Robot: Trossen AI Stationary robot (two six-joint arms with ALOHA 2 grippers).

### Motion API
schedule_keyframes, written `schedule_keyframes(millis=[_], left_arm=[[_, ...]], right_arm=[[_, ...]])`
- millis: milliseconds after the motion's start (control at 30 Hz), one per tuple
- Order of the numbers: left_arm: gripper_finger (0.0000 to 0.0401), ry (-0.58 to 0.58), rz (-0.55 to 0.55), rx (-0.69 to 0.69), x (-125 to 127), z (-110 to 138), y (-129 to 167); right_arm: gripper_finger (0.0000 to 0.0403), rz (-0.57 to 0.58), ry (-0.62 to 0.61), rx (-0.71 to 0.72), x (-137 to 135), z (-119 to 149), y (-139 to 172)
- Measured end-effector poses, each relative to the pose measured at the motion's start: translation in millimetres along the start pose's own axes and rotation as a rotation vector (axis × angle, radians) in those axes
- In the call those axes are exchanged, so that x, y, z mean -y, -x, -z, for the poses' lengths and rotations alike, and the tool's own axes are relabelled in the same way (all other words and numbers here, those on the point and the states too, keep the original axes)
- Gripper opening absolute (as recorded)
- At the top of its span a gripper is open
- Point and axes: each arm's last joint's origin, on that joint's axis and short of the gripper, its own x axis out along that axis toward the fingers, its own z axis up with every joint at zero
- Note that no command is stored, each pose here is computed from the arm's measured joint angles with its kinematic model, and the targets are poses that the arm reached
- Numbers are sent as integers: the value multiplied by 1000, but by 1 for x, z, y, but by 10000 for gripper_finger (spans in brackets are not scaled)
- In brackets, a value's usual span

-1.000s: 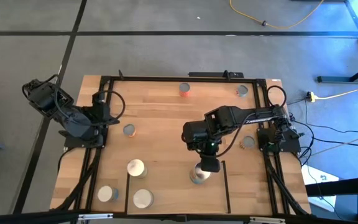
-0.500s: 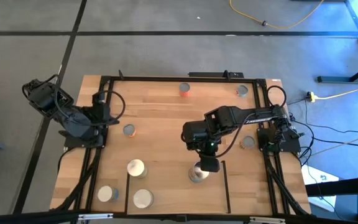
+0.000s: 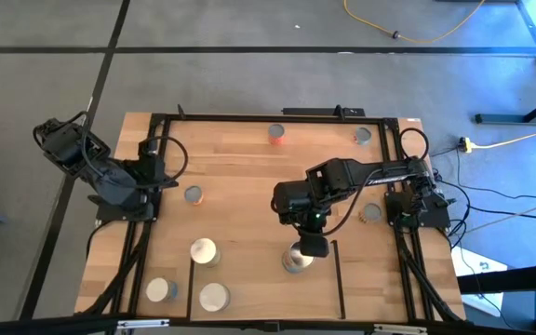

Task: Pick and place cans onto a shelf
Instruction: Put the right canned tomatoes on the shelf

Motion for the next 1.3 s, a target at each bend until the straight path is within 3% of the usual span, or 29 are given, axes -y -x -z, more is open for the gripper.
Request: schedule_keyframes(millis=[1000,1300], left_arm=[[0,0,33,-19,1,1,0],[0,1,33,-19,1,1,0]], right_arm=[[30,33,-14,33,0,-2,0],[6,39,-27,49,-7,4,21]])
